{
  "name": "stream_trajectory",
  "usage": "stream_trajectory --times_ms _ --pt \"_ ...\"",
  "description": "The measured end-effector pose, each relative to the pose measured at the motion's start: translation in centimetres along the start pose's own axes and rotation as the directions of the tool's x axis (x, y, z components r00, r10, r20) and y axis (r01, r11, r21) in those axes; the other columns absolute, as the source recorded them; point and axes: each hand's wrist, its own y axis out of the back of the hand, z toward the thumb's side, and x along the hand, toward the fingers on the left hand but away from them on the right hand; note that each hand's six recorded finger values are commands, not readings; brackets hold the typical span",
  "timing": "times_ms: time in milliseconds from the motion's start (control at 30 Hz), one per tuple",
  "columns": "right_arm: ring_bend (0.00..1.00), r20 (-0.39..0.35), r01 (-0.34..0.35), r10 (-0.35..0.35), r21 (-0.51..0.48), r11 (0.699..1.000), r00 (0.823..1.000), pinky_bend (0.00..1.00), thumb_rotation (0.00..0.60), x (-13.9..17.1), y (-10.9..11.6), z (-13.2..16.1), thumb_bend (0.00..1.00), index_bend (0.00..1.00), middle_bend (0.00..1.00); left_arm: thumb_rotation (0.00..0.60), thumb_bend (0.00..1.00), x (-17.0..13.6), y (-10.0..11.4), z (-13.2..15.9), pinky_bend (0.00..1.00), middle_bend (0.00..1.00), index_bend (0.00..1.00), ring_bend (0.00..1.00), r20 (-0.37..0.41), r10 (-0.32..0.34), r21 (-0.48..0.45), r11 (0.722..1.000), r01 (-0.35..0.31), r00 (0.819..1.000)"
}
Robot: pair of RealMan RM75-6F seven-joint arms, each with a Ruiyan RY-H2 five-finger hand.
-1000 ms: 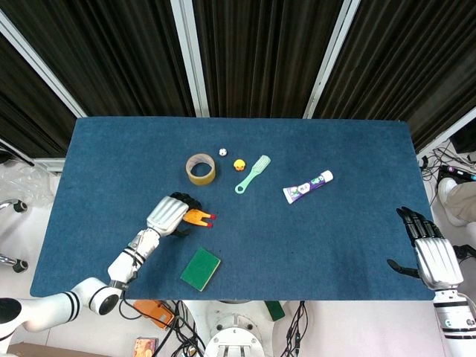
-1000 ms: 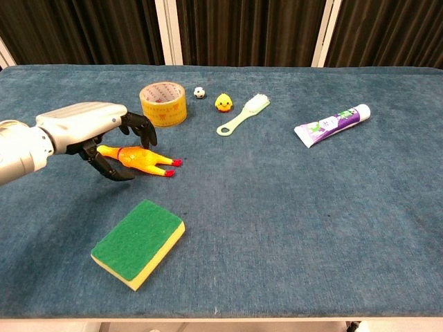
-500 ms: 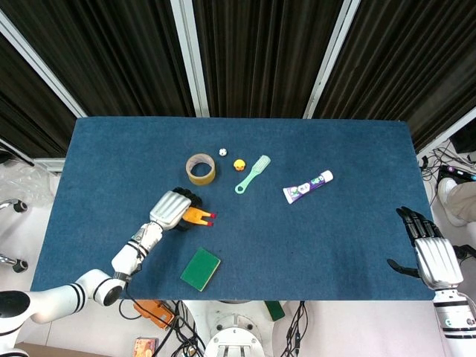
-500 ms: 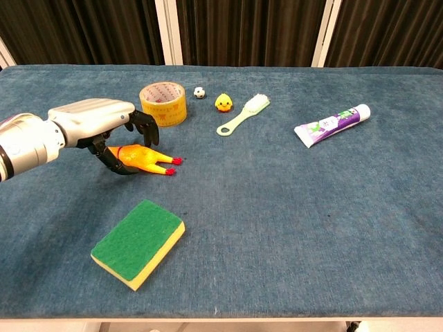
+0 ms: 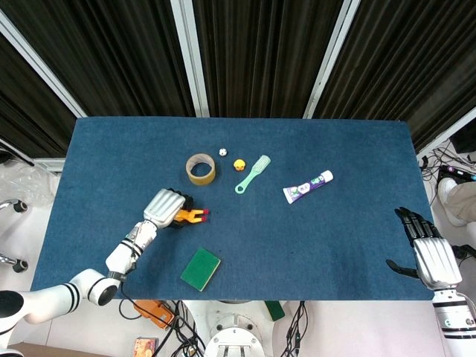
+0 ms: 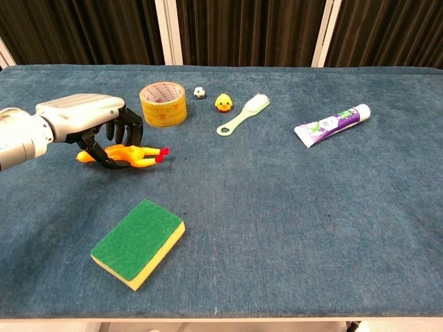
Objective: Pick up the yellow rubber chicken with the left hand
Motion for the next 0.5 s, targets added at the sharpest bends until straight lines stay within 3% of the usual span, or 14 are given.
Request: stream_trajectory --times_ms 233,500 --pt "0.16 0.000 -0.002 0.002 0.000 1.000 1.000 0.22 0.600 0.0 0.0 0.0 0.21 0.09 0.13 0.600 0.42 -0.8 2.5 -0.2 0.47 0.64 0.63 0.50 0.010 0.060 0.045 0.997 -0.060 0.998" --pt "0.16 -0.005 -0.002 0.002 0.002 1.000 1.000 0.22 0.600 0.1 -0.1 0.1 0.21 0.08 0.13 0.600 0.42 -3.3 9.1 0.3 0.47 0.64 0.63 0.50 0.041 0.180 0.145 0.972 -0.184 0.983"
